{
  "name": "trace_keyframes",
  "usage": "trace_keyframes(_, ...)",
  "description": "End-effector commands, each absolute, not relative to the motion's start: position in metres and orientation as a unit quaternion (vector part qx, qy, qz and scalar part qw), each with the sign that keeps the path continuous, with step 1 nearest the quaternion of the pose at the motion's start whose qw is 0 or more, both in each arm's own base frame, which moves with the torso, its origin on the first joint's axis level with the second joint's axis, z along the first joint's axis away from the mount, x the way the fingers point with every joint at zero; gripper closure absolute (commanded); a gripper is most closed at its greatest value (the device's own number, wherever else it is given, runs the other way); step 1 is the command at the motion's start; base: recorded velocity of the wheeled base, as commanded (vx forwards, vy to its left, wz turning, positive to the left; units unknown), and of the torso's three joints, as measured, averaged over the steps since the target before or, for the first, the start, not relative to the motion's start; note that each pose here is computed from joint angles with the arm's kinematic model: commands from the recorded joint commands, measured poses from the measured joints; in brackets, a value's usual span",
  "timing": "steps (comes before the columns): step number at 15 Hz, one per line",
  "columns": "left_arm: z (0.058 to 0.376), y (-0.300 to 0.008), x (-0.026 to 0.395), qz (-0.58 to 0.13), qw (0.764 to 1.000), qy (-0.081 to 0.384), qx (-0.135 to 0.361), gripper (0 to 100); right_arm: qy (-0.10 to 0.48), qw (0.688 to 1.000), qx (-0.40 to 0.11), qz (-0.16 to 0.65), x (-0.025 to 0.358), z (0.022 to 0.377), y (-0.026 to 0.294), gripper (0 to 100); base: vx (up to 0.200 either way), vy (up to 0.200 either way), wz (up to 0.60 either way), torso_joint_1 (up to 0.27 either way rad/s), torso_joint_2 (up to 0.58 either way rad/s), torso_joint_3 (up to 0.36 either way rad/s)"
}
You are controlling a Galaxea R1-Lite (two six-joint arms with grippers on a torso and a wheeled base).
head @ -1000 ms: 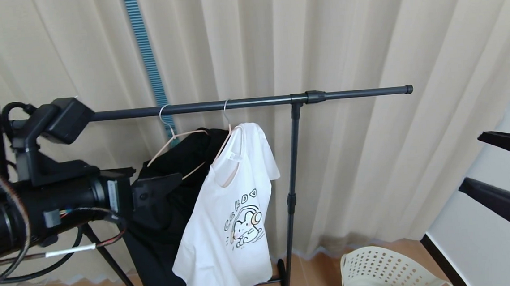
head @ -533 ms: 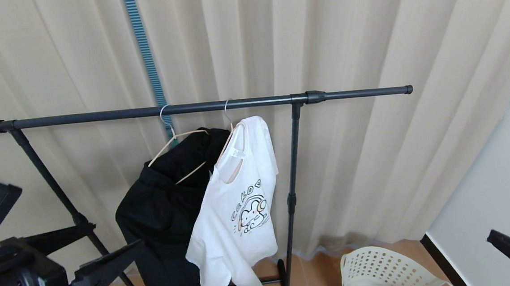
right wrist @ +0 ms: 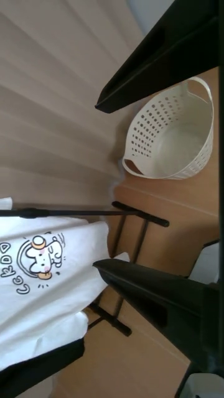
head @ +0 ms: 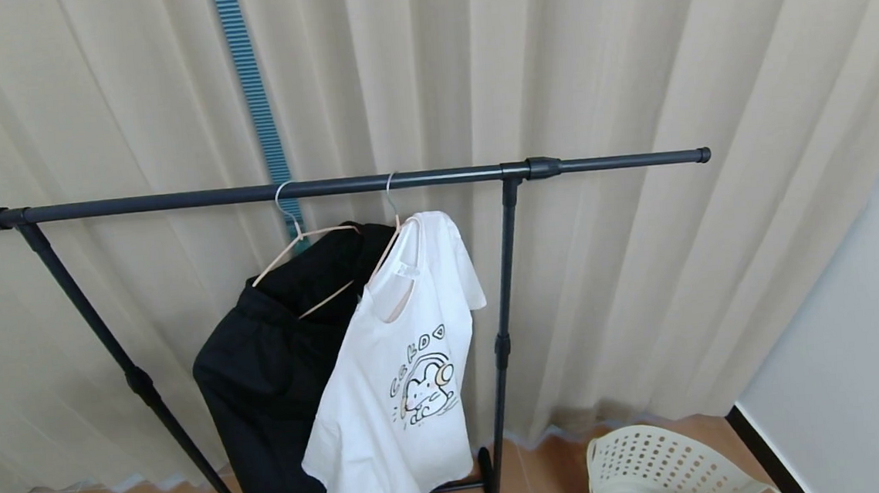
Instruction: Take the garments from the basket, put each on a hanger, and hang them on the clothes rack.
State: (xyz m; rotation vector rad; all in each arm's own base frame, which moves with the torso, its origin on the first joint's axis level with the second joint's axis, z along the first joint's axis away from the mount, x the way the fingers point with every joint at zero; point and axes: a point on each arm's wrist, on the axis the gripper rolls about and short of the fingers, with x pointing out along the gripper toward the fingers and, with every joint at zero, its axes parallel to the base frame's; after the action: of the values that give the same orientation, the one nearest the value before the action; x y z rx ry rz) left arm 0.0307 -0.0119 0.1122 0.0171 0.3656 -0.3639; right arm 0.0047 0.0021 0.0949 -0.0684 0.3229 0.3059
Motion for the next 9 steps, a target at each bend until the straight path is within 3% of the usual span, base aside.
trace_keyframes(1, 0.089, -0.004, 0.009, -0.175, 0.975, 0.137, 0.003, 0, 0.127, 0.984, -0.026, 0.125, -0.006, 0.079, -0.001, 0, 0.0, 0.0, 0.0, 0.0, 0.0, 0.0)
trace_keyframes(5, 0.086, 0.0, 0.002, -0.12, 0.986, 0.112, 0.006, 0, 0.099, 0.992, -0.021, 0.075, -0.011, 0.079, -0.001, 0, 0.0, 0.0, 0.0, 0.0, 0.0, 0.0)
trace_keyframes(6, 0.085, 0.002, -0.003, -0.083, 0.993, 0.08, 0.024, 0, 0.092, 0.994, -0.018, 0.064, -0.012, 0.079, -0.001, 0, 0.0, 0.0, 0.0, 0.0, 0.0, 0.0)
trace_keyframes(8, 0.085, 0.003, -0.005, -0.074, 0.994, 0.069, 0.029, 0, 0.09, 0.994, -0.018, 0.06, -0.012, 0.079, -0.001, 0, 0.0, 0.0, 0.0, 0.0, 0.0, 0.0)
trace_keyframes(9, 0.084, 0.001, -0.014, 0.024, 0.998, 0.024, 0.046, 0, 0.074, 0.997, -0.016, 0.027, -0.015, 0.078, 0.0, 0, 0.0, 0.0, 0.0, 0.0, 0.0, 0.0)
